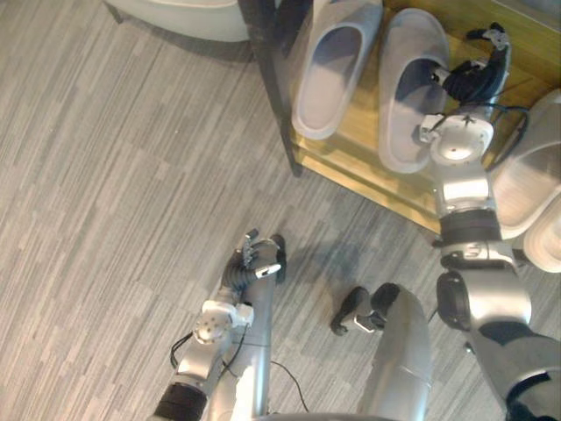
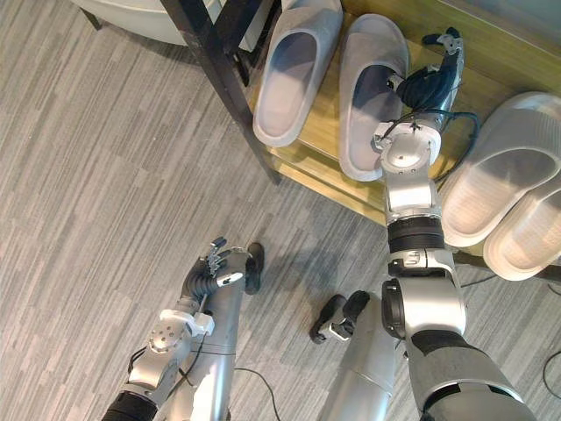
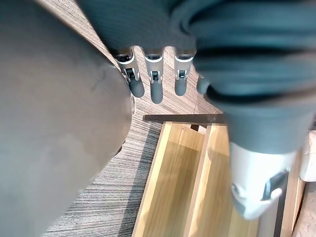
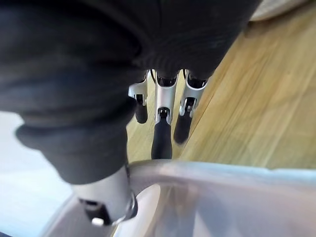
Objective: Organize the slippers on the shoe rack
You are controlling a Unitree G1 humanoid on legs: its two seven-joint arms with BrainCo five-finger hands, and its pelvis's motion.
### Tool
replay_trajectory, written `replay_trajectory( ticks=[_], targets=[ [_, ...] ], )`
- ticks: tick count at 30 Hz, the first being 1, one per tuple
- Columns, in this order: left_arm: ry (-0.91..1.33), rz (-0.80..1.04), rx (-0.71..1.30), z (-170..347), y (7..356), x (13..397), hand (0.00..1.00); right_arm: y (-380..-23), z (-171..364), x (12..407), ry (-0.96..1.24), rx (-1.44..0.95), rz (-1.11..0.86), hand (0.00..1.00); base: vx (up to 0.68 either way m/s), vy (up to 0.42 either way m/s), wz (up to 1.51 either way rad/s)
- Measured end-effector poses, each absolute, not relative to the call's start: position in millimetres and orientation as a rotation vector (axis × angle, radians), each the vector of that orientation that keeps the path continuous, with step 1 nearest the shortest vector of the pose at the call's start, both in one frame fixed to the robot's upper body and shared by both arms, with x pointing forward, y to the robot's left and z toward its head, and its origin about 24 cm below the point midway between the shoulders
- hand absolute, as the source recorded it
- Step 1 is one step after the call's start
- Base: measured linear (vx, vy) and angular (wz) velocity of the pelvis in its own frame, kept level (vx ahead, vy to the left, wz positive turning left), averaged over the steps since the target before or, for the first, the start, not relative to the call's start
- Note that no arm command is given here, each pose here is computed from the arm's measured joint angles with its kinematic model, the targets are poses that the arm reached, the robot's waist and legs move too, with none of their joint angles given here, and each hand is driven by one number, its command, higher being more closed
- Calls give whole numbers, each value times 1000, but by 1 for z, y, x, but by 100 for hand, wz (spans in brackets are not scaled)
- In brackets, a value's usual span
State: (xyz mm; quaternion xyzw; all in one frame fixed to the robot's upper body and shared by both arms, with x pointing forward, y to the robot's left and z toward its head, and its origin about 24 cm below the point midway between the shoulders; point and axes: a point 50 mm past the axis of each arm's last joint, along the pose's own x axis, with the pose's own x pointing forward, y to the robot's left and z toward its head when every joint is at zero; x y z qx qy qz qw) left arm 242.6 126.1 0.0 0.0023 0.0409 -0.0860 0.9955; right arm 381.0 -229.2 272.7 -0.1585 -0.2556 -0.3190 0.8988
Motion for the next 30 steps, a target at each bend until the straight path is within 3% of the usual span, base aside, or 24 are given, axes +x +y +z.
replay_trajectory(
  ticks=[5, 10, 22, 30],
  targets=[
    [103, -170, 10, -5, 126, 243, 0, -222, 275, 379, -554, -297, -659, 0, 28, -42, 1],
    [199, -53, 45, -23, 146, 264, 0, -188, 268, 377, -580, -188, -584, 0, 46, -60, -6],
    [288, 67, 53, -38, 161, 268, 0, -166, 192, 369, -382, 15, -533, 0, 37, -42, -4],
    [322, 99, 42, -39, 166, 274, 0, -157, 170, 365, -324, 145, -467, 0, 1, -15, -3]
  ],
)
